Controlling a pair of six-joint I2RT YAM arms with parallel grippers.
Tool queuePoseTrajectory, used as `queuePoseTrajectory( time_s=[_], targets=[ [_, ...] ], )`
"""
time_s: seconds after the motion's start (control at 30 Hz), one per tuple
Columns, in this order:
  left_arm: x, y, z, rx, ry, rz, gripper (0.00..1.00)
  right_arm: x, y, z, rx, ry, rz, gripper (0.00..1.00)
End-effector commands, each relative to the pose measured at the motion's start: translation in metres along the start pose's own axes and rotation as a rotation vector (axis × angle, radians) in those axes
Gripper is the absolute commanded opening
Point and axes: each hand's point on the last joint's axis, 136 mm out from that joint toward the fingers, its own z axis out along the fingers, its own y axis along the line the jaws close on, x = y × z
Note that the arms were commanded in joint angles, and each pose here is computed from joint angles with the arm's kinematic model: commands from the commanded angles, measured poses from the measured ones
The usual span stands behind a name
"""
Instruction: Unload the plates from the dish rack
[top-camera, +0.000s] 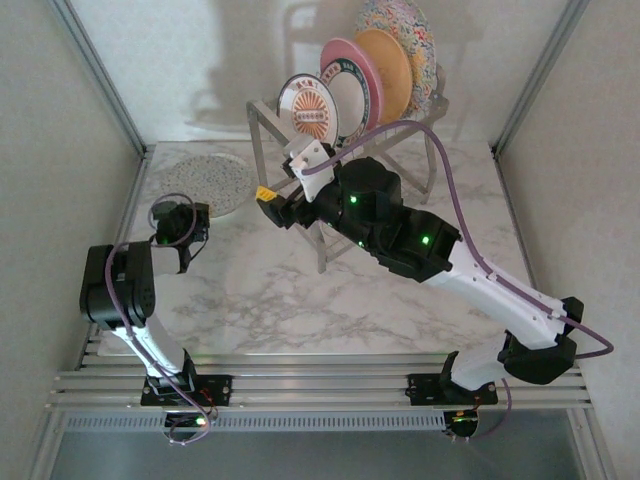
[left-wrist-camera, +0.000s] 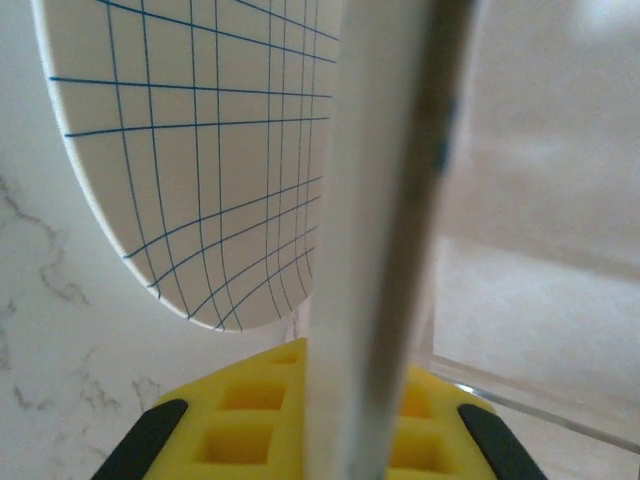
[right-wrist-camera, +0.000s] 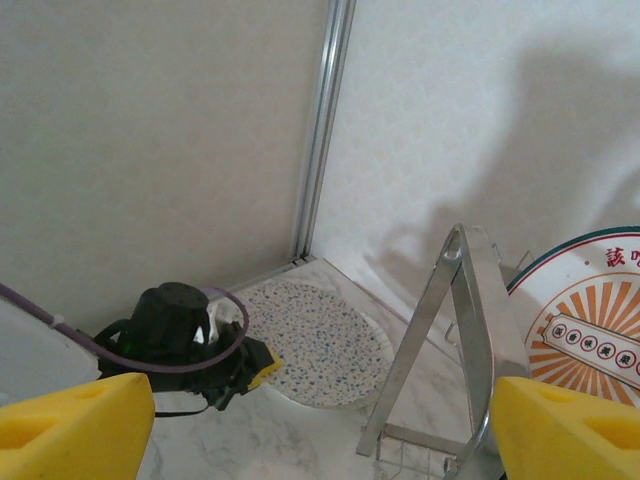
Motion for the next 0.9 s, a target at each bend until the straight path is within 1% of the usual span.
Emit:
queuePoseTrajectory(
  time_s=[0.0, 0.4, 0.87],
  targets=[
    [-0.007, -0.037, 0.008, 0.117, 0.004, 0.068, 0.0, -0.01, 0.004, -0.001, -0.016, -0.013, -0.003, 0.88],
    [-0.012, -0.024, 0.034, 0.063, 0.023, 0.067, 0.0, -0.005, 0.005, 0.003, -0.013, 0.001, 0.004, 0.88],
    [-0.016, -0.009, 0.048, 0.007, 0.027, 0.057, 0.0, -0.003, 0.007, 0.005, -0.018, 0.01, 0.003, 0.89]
  ],
)
